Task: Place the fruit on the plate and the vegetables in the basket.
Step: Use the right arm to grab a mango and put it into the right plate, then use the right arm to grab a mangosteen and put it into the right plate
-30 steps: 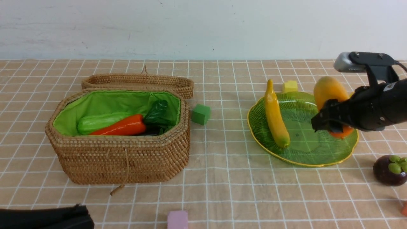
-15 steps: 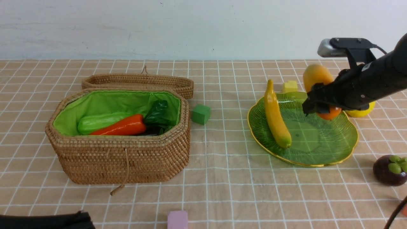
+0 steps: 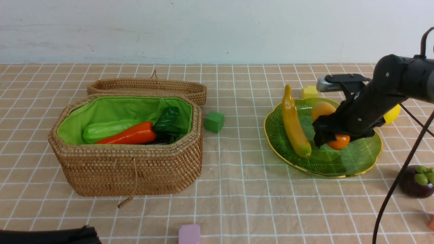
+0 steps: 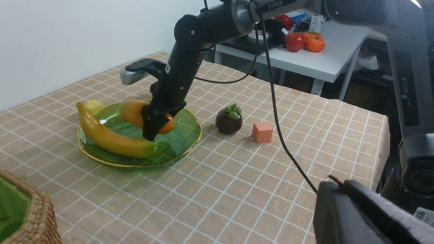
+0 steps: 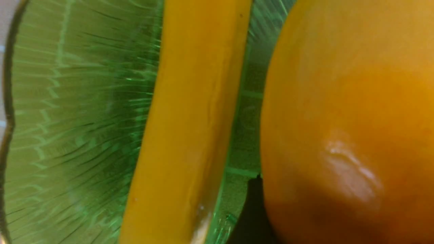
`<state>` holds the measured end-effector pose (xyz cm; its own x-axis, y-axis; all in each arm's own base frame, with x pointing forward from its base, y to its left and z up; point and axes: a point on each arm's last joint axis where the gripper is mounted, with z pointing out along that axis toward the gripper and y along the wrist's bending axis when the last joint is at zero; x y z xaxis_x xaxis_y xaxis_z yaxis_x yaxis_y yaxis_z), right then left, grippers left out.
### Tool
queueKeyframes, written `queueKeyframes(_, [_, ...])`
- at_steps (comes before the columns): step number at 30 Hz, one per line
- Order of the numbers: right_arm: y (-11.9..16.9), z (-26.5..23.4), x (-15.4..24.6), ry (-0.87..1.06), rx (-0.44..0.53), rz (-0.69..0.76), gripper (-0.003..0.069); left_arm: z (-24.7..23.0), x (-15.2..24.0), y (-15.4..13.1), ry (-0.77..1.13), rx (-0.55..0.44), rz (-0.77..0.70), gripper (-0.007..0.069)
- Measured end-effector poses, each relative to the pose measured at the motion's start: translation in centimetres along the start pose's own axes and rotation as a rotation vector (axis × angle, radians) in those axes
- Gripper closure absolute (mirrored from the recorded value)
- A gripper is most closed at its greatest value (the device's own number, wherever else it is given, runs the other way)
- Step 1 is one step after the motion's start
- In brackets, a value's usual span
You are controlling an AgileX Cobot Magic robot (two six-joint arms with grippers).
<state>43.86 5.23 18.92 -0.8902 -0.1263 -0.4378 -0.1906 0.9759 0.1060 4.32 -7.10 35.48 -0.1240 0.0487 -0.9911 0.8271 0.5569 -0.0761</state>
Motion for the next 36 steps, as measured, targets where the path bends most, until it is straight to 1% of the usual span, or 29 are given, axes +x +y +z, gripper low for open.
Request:
queueKeyframes(7, [-0.4, -0.1, 0.2, 0.029, 0.045, -0.054, 0.0099, 0.0, 0.0, 0.0, 0.0, 0.0, 0.0, 0.0638])
queueKeyframes(10, [-0.4, -0.1, 0.3, 0.036, 0.047, -0.042, 0.0097, 0.0, 0.0, 0.0, 0.0, 0.0, 0.0, 0.0638])
queueKeyframes(12, [-0.4, -0.1, 0.3, 0.039, 0.047, -0.026, 0.0074, 0.0, 0.0, 0.0, 0.0, 0.0, 0.0, 0.0638])
queueKeyframes(13, [-0.4, -0.5, 0.3, 0.045, 0.049, -0.007, 0.0022, 0.0, 0.0, 0.0, 0.0, 0.0, 0.0, 0.0638])
queueKeyframes(14, [-0.3, -1.1, 0.2, 0.049, 0.049, -0.003, -0.0001, 0.0, 0.0, 0.0, 0.0, 0.0, 0.0, 0.0638])
queueKeyframes(15, [-0.3, -1.2, 0.2, 0.049, 0.049, -0.003, -0.0007, 0.0, 0.0, 0.0, 0.0, 0.0, 0.0, 0.0638])
queueKeyframes(16, [-0.1, -2.3, 0.0, 0.051, 0.047, 0.0, -0.0017, 0.0, 0.0, 0.0, 0.0, 0.0, 0.0, 0.0638])
queueKeyframes(18, [0.2, -4.5, -0.3, 0.043, 0.045, 0.011, -0.0016, 0.0, 0.0, 0.0, 0.0, 0.0, 0.0, 0.0638])
queueKeyframes(21, [0.2, -8.5, -0.2, 0.041, 0.058, 0.032, 0.0021, 0.0, 0.0, 0.0, 0.0, 0.0, 0.0, 0.0638])
queueKeyframes(25, [-1.8, -11.9, 1.8, 0.078, 0.135, 0.103, 0.0093, 0.0, 0.0, 0.0, 0.001, 0.002, -0.001, 0.0638])
queueKeyframes(26, [-2.8, -12.3, 3.0, 0.104, 0.163, 0.149, 0.0106, 0.0, 0.0, 0.0, 0.002, 0.003, -0.001, 0.0638])
queueKeyframes(27, [-3.0, -12.3, 3.2, 0.109, 0.167, 0.153, 0.0107, 0.0, 0.0, 0.0, 0.002, 0.003, -0.001, 0.0638])
queueKeyframes(28, [-3.8, -12.3, 4.3, 0.131, 0.185, 0.2, 0.011, 0.0, 0.0, 0.0, 0.005, 0.005, -0.001, 0.0638])
queueKeyframes(29, [-5.5, -12.0, 5.9, 0.158, 0.211, 0.277, 0.0107, 0.0, 0.1, -0.1, 0.008, 0.007, 0.002, 0.0638])
queueKeyframes(32, [-7.9, -10.8, 8.4, 0.196, 0.222, 0.395, 0.0073, 0.0, 0.2, -0.2, 0.021, 0.019, 0.021, 0.0638])
queueKeyframes(34, [-8.8, -10.0, 9.2, 0.193, 0.21, 0.449, 0.0037, 0.0, 0.3, -0.3, 0.033, 0.03, 0.041, 0.0638])
queueKeyframes(36, [-9.3, -9.3, 9.5, 0.174, 0.202, 0.472, 0.0008, 0.0, 0.4, -0.3, 0.042, 0.039, 0.056, 0.0638])
